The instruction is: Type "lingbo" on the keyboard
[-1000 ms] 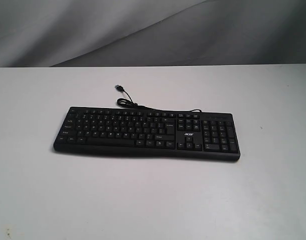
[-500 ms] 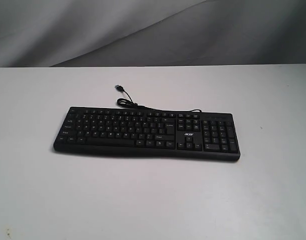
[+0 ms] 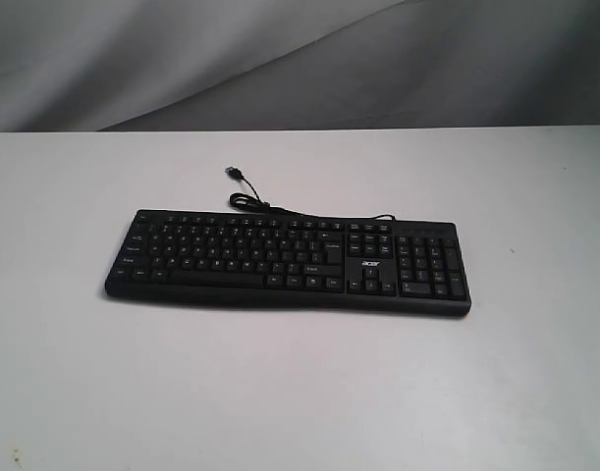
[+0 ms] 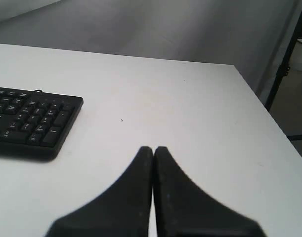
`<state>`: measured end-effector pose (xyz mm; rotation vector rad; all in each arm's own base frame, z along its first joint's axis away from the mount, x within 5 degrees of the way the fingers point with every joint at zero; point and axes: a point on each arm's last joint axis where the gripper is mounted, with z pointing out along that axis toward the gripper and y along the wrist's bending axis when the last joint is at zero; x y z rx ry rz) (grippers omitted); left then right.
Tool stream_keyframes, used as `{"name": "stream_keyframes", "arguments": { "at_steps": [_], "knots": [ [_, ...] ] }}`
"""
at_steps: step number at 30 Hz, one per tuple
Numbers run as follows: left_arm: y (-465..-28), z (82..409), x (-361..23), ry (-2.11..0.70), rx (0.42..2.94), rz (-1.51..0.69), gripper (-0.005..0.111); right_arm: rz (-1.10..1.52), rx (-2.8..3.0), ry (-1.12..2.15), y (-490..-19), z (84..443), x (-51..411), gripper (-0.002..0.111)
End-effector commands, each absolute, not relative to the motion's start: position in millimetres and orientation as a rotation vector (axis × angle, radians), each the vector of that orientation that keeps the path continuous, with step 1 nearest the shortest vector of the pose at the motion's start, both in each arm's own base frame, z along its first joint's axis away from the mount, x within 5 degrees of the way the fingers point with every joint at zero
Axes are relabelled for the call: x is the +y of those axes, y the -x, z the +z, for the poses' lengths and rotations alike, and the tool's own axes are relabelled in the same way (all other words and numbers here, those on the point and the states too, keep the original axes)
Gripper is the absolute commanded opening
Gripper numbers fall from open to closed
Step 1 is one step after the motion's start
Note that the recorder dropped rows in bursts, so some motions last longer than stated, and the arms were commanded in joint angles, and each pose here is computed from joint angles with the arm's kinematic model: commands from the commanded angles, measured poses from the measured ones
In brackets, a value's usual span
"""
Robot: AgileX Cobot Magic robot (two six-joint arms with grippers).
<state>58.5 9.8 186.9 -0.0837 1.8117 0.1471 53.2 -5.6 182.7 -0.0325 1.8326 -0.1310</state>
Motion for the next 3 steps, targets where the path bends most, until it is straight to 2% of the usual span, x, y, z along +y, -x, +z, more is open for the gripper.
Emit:
{"name": "stream_keyframes", "arguments": {
  "at_steps": [1, 3],
  "knots": [
    [-58.9, 185.6, 9.7, 0.087, 1.815, 0.141, 0.001, -0.136, 1.837, 0.028, -53.0, 181.5, -5.9, 0.000],
    [-58.9, 185.6, 9.7, 0.087, 1.815, 0.141, 0.001, -0.136, 1.837, 0.028, -53.0, 181.5, -5.9, 0.000]
  ]
}}
